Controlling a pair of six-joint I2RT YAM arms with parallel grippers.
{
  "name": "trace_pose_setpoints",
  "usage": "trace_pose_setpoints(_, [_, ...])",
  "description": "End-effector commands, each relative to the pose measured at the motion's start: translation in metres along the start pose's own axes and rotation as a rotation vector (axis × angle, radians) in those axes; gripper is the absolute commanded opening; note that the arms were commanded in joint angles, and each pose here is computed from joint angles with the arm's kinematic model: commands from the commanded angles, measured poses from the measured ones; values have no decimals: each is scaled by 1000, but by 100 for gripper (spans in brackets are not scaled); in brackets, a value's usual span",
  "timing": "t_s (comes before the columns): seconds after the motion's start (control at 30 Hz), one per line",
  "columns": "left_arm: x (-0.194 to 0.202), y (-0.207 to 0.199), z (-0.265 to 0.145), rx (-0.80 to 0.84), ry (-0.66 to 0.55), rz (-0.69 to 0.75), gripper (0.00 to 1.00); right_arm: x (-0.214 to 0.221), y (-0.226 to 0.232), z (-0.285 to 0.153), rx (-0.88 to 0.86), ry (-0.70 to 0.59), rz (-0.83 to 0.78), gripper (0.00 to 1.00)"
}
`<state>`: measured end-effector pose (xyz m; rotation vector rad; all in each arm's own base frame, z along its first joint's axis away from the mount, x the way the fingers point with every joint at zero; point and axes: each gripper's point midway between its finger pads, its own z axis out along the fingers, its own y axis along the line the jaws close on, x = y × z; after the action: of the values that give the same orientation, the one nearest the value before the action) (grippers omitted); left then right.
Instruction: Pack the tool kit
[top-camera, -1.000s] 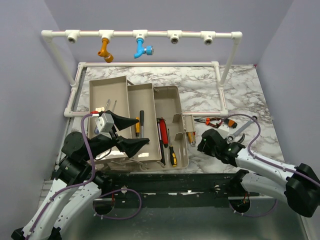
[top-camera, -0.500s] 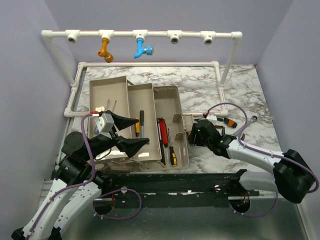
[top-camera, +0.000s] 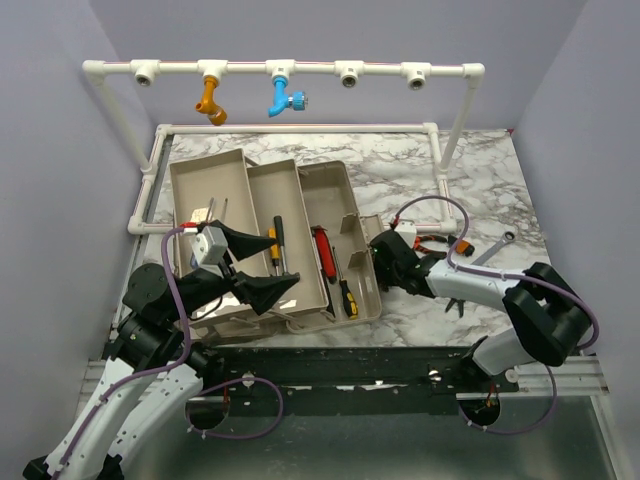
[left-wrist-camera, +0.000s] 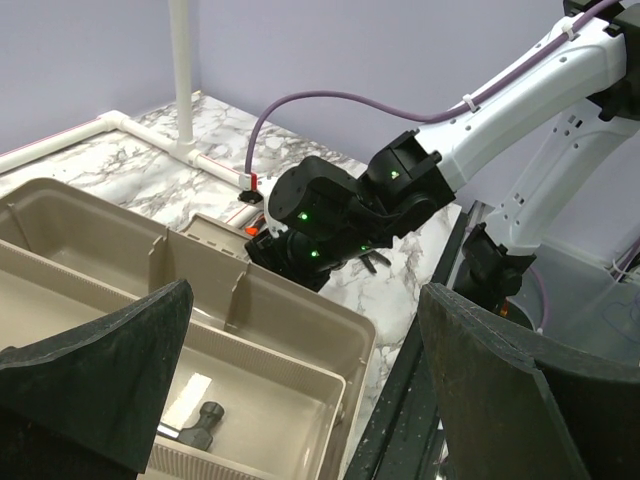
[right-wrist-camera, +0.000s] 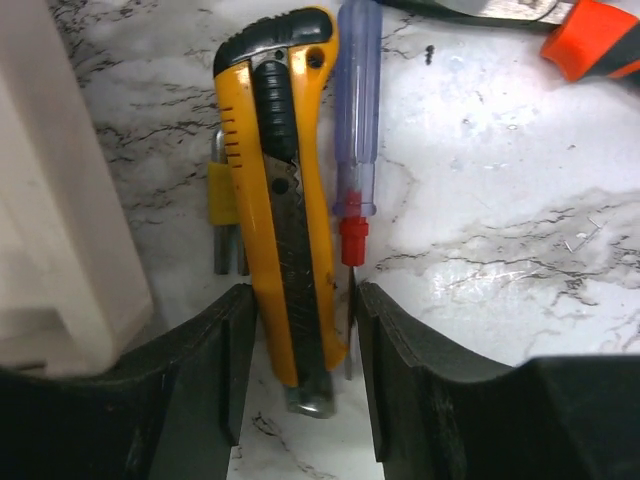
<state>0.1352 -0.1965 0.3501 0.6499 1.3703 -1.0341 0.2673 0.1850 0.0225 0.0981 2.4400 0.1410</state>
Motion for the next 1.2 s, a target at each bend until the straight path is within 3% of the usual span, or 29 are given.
trace_pose_setpoints(0.0, [-1, 2, -2, -13, -17, 19, 99, 2, -25, 2, 133, -9, 12, 47])
trace_pose_setpoints(0.1, [-1, 2, -2, -11, -17, 18, 99, 4, -29, -5, 129, -12, 31, 31])
trace_pose_setpoints(0.17, [0, 2, -2, -11, -14, 15, 99, 4, -32, -11, 123, -17, 42, 29])
trace_pose_setpoints(0.3, [0, 1, -2, -6, -14, 14, 98, -3, -31, -29, 75, -46, 67, 14])
trace_pose_setpoints(0.73, [-1, 1, -2, -7, -16, 15, 99, -49, -24, -100, -86, -187, 147, 1])
trace_pose_setpoints(1.07, [-2, 0, -3, -5, -18, 17, 98, -70, -21, -128, -130, -227, 165, 1])
trace_pose_setpoints(1.17, [-2, 0, -3, -6, -19, 17, 98, -78, -3, -138, -223, -236, 132, 1])
